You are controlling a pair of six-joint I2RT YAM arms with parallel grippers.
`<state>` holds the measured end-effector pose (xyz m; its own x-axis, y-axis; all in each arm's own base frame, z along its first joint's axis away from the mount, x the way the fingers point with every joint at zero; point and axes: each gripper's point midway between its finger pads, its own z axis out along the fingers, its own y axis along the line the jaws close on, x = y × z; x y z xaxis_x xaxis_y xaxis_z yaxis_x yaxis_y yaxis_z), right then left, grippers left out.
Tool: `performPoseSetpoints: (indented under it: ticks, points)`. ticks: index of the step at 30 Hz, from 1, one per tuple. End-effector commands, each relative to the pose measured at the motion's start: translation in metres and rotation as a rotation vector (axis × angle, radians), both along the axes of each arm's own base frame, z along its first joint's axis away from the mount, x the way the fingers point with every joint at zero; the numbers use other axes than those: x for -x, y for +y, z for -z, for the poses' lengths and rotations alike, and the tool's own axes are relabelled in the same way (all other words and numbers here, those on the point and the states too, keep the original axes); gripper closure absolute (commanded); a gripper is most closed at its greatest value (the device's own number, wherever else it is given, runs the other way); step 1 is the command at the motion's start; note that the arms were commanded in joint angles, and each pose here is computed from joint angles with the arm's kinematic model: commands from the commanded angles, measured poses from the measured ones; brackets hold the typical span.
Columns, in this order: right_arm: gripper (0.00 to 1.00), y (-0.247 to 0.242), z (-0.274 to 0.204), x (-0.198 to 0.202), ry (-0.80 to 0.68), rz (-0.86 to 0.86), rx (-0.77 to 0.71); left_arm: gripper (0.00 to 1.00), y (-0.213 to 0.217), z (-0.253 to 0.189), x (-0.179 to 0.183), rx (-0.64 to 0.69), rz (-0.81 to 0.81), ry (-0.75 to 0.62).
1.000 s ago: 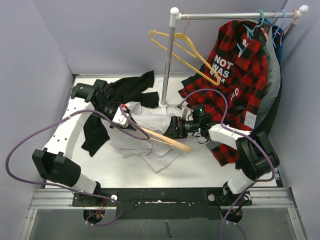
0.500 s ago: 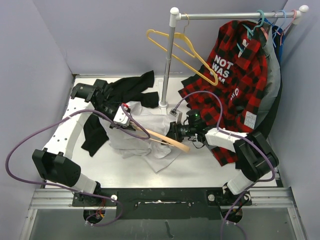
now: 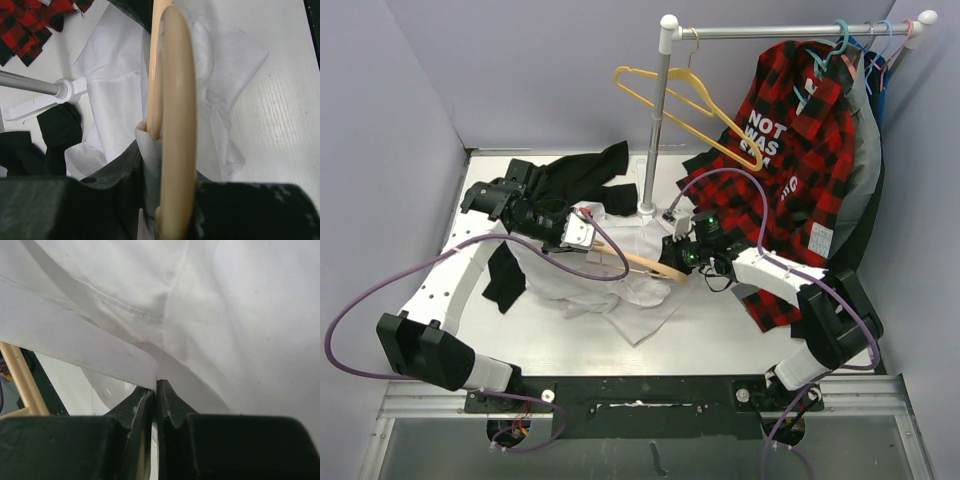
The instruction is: Place the shirt on the hanger
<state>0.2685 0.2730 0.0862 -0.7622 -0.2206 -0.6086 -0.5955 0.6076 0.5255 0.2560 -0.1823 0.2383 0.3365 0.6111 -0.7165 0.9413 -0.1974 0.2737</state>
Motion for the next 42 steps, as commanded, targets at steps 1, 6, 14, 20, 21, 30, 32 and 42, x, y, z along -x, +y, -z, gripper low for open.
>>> performPoseSetpoints:
  ticks: [1, 6, 14, 20, 21, 30, 32, 42]
  points:
    - [1.0, -0.058, 0.028, -0.008, 0.01, 0.157, 0.251, 1.0, 0.024, -0.023, -0.015, -0.068, -0.114, -0.153]
    - [1.0, -0.09, 0.012, -0.024, -0.039, 0.282, 0.308, 1.0, 0.031, -0.018, -0.001, -0.106, -0.08, -0.137]
    - [1.0, -0.122, -0.001, -0.033, -0.074, 0.403, 0.351, 1.0, 0.053, -0.01, -0.019, -0.206, -0.188, -0.196]
    - [1.0, -0.085, -0.004, -0.023, 0.021, 0.301, 0.104, 1.0, 0.047, -0.004, 0.028, -0.161, -0.046, -0.113]
    - [1.0, -0.076, -0.008, -0.022, 0.031, 0.276, 0.05, 1.0, 0.041, -0.005, 0.038, -0.125, -0.012, -0.099]
    - [1.0, -0.039, -0.028, -0.017, 0.125, 0.17, -0.182, 1.0, 0.024, -0.01, 0.05, -0.069, 0.0, -0.054]
    - [1.0, -0.05, -0.018, -0.019, 0.115, 0.206, -0.102, 1.0, 0.03, -0.011, 0.032, -0.1, -0.079, -0.098]
    - [1.0, -0.102, 0.013, -0.028, 0.039, 0.376, 0.161, 1.0, 0.068, -0.006, -0.007, -0.301, -0.271, -0.18]
